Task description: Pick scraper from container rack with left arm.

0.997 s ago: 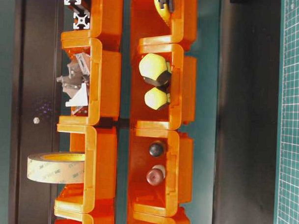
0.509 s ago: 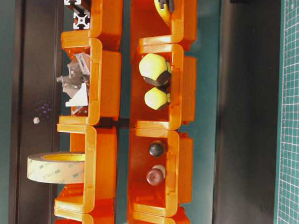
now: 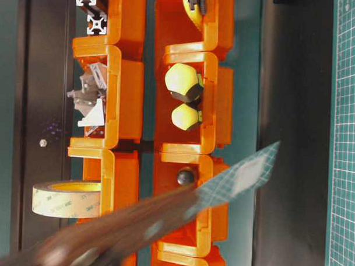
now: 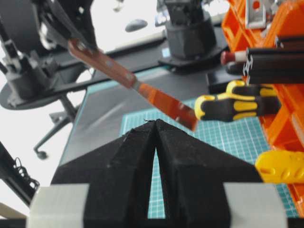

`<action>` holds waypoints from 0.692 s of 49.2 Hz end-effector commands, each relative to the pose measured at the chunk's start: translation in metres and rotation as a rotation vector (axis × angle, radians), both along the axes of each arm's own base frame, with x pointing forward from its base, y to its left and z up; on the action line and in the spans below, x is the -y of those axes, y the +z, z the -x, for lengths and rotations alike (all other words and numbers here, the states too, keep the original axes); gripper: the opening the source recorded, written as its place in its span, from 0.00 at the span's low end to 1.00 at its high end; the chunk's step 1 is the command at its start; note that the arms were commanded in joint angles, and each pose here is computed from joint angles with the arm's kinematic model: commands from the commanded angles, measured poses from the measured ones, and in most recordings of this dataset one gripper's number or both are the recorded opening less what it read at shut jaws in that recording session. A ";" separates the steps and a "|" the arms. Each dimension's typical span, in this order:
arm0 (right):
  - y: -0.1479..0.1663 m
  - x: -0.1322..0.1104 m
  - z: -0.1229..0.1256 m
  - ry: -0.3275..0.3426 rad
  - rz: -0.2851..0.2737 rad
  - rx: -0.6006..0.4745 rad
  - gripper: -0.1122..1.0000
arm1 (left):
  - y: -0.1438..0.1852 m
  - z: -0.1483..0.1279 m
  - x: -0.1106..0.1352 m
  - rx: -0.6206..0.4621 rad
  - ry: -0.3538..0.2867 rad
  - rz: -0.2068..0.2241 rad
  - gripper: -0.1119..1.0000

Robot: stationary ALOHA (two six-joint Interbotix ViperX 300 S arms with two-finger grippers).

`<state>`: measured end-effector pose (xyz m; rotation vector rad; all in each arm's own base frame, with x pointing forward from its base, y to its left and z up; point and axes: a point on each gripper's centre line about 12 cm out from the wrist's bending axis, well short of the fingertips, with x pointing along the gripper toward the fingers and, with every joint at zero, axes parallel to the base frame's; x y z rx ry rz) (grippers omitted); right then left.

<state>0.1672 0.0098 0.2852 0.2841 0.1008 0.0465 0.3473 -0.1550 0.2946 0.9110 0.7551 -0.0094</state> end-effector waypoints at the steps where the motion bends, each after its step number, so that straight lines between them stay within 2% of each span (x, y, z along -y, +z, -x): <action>1: 0.014 0.000 -0.001 -0.002 -0.009 0.029 0.11 | -0.003 -0.011 -0.013 0.014 -0.067 -0.007 0.28; 5: 0.014 0.001 0.000 -0.005 -0.021 0.025 0.11 | -0.013 -0.020 -0.032 0.004 -0.070 -0.015 0.28; 12: 0.012 0.000 0.001 -0.005 -0.040 0.004 0.11 | -0.020 -0.033 -0.052 0.027 -0.077 0.023 0.28; 18: 0.013 0.000 0.001 -0.007 -0.055 0.006 0.11 | -0.019 -0.043 -0.061 0.059 -0.110 0.048 0.28; 28: 0.013 0.000 0.001 -0.007 -0.064 0.001 0.11 | -0.029 -0.053 -0.071 0.055 -0.088 0.066 0.28; 34: 0.016 0.000 0.001 -0.006 -0.065 0.018 0.11 | -0.041 -0.059 -0.072 0.040 -0.104 0.073 0.28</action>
